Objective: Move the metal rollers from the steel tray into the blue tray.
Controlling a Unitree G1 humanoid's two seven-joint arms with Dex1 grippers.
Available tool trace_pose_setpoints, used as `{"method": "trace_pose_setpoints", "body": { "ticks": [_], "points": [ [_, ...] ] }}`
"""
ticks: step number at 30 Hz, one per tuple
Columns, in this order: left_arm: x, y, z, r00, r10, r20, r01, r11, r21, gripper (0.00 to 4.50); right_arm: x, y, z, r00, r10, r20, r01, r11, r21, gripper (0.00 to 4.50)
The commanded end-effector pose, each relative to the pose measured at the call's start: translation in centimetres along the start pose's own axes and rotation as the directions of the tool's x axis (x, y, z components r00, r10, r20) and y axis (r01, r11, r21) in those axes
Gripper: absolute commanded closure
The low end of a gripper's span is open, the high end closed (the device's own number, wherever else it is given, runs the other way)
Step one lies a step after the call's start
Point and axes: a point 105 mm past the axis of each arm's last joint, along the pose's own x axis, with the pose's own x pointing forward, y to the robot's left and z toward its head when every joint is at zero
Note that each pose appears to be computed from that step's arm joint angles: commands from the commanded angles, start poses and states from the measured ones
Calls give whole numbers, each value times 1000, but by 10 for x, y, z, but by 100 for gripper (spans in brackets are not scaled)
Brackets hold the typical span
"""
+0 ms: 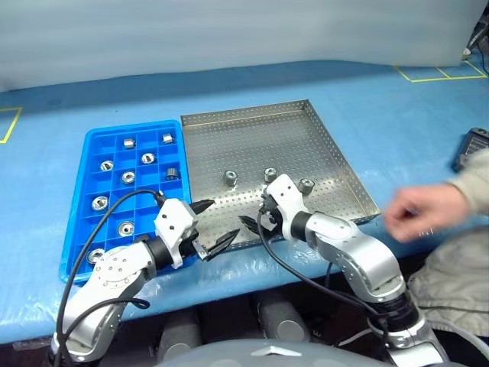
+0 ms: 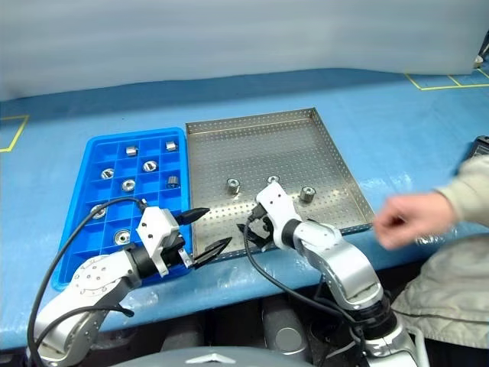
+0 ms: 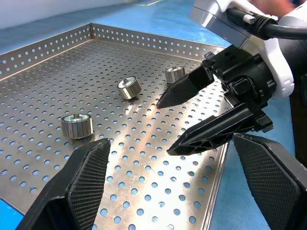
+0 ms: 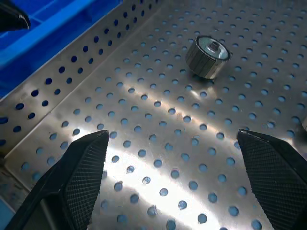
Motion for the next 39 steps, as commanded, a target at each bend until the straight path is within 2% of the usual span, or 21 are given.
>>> {"method": "trace_pose_setpoints", "body": {
  "ticks": [1, 7, 13, 22, 30, 34, 39],
  "points": [
    [-2, -5, 15, 998, 2, 57, -4, 999, 40, 5, 13, -9, 26, 993, -59, 98, 61, 998, -19, 0],
    [-5, -4, 15, 998, 30, 61, -33, 999, 40, 5, 42, -27, 47, 974, -169, 150, 164, 986, 42, 0],
    [-9, 0, 14, 994, 87, 62, -89, 995, 38, 5, 62, -29, 49, 966, -204, 159, 188, 976, 107, 0],
    [-12, -2, 12, 993, 102, 61, -104, 994, 30, 5, 81, -32, 30, 968, -231, 102, 215, 965, 149, 0],
    [-12, -2, 12, 992, 103, 67, -105, 994, 28, 5, 81, -42, 14, 958, -278, 64, 265, 951, 159, 0],
    [-11, -2, 12, 993, 101, 68, -103, 994, 29, 0, 80, -46, 10, 954, -293, 56, 280, 945, 170, 81],
    [-10, -2, 12, 992, 103, 71, -105, 994, 28, 0, 79, -43, 9, 956, -288, 52, 276, 946, 171, 251]
  ]
}}
